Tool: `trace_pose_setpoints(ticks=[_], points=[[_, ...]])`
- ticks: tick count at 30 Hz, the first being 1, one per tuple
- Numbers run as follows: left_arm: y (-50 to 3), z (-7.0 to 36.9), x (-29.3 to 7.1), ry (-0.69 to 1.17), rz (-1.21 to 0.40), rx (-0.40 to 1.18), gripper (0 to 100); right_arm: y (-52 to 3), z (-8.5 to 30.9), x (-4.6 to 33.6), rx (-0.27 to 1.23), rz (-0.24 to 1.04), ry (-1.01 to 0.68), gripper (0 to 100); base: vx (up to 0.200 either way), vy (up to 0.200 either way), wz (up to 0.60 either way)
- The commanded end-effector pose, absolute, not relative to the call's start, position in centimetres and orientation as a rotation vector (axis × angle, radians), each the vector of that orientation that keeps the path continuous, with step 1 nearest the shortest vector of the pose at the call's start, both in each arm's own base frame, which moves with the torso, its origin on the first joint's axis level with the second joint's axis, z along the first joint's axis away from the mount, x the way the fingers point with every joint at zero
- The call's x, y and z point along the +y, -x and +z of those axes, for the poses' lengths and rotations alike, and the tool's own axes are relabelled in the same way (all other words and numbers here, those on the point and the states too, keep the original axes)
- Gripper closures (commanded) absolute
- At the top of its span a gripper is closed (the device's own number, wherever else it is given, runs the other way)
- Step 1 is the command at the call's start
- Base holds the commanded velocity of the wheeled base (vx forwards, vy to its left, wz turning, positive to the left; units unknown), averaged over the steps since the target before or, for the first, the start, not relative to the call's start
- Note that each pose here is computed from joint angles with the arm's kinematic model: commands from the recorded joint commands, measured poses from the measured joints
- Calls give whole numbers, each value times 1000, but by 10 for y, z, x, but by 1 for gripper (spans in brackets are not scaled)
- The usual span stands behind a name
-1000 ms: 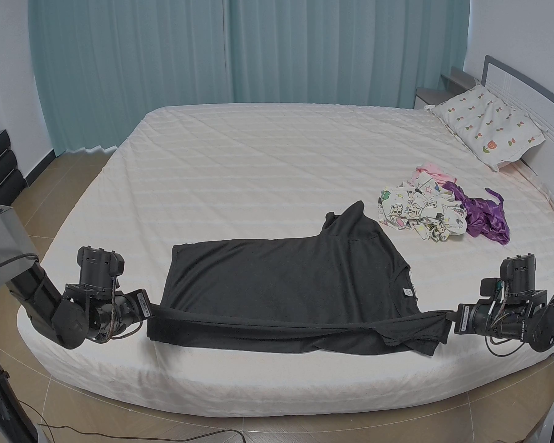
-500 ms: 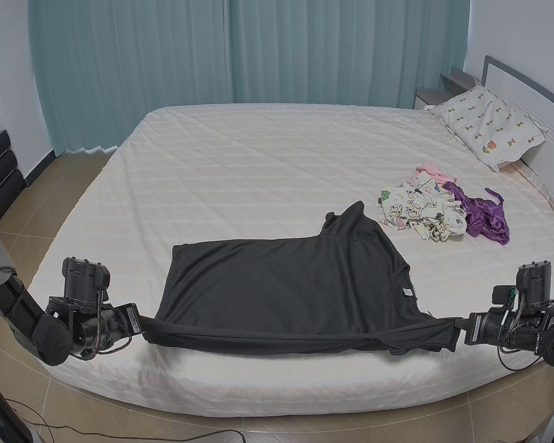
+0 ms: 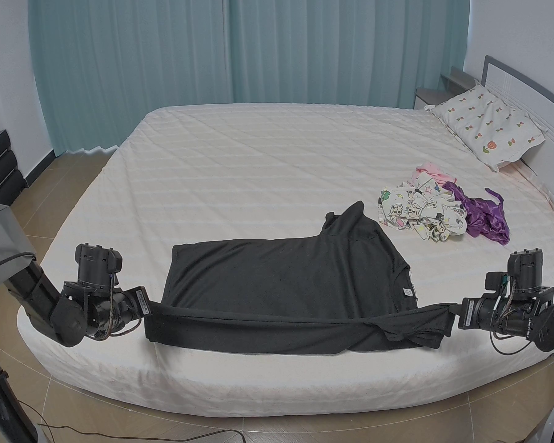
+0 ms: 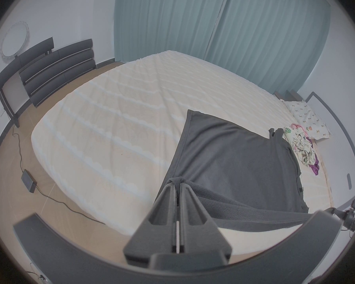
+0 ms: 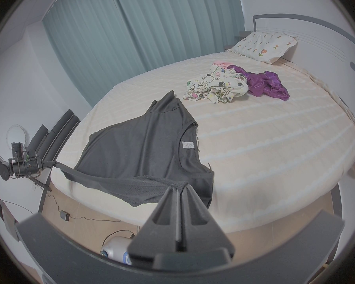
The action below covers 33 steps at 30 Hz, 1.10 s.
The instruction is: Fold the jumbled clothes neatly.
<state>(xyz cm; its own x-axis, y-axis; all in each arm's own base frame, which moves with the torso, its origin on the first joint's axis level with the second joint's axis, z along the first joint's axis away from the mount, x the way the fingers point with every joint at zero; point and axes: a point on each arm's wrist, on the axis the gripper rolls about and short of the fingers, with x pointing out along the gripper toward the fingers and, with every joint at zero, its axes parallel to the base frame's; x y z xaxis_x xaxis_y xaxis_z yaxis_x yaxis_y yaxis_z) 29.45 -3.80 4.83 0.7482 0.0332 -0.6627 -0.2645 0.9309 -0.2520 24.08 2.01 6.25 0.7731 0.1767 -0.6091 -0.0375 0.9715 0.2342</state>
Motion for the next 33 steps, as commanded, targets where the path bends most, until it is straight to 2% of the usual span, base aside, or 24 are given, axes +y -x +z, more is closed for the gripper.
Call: trace_pose_setpoints(ticks=[1, 11, 33], points=[[-313, 32, -37, 344, 184, 734, 100, -258, 52, 21, 705, 111, -216, 100, 0, 0, 0], [-350, 19, -40, 348, 189, 706, 100, -289, 36, 24, 718, 109, -213, 100, 0, 0, 0], [-403, -21, -43, 328, 242, 750, 100, -338, -4, 32, 746, 110, -214, 100, 0, 0, 0]])
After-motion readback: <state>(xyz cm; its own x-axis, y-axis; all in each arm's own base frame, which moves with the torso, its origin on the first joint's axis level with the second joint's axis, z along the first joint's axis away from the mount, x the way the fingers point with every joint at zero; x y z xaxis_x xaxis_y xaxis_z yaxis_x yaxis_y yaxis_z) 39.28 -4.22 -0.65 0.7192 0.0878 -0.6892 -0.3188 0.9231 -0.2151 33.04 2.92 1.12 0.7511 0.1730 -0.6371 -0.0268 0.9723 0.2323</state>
